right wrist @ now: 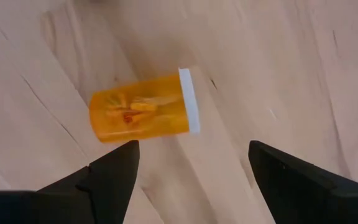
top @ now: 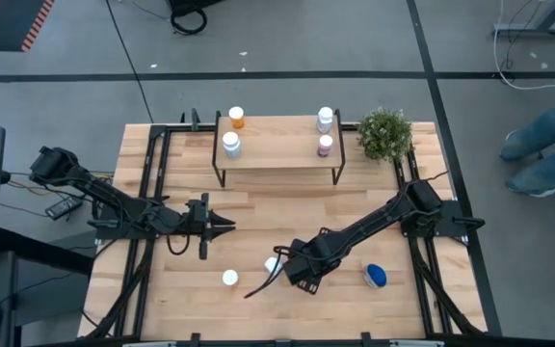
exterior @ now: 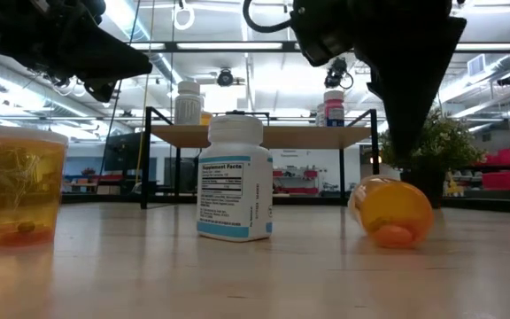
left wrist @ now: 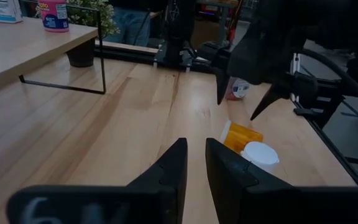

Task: Pick and place medicine bottles onto shelf by color
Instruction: Put the right yellow pill bottle on the shelf, then put the white pill bottle on the shelf

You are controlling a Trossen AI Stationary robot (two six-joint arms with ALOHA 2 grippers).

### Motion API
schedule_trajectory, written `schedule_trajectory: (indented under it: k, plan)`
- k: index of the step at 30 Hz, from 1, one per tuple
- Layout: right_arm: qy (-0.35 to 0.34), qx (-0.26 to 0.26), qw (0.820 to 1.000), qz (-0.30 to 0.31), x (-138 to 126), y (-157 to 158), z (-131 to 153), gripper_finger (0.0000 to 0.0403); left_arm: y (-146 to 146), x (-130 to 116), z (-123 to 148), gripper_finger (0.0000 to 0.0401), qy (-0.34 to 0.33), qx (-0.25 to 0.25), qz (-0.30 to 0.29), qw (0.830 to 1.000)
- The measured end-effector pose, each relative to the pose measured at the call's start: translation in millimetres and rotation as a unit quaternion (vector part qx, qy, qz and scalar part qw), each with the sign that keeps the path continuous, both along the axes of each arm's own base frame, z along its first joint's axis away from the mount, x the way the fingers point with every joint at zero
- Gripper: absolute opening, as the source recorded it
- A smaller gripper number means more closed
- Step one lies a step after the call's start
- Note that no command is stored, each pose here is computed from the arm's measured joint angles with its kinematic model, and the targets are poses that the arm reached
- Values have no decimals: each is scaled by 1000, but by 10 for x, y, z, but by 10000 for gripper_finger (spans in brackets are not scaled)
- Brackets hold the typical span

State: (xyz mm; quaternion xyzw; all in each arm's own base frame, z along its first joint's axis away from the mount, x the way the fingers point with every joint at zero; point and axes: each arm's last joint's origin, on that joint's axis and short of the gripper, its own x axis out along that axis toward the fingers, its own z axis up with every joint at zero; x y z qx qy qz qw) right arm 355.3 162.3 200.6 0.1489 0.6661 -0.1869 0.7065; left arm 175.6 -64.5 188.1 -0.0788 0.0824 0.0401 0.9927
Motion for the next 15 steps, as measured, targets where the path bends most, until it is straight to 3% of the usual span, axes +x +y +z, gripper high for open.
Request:
schedule_trajectory:
  k: [7,15]
  plan:
    - [-77,33,996,-1,115,124,24,312,0,-1,-3,61,1,0,0,1000]
    - [-95,-9,995,21,20,293,28,313,0,0,-2,68,1,-6,1,1000]
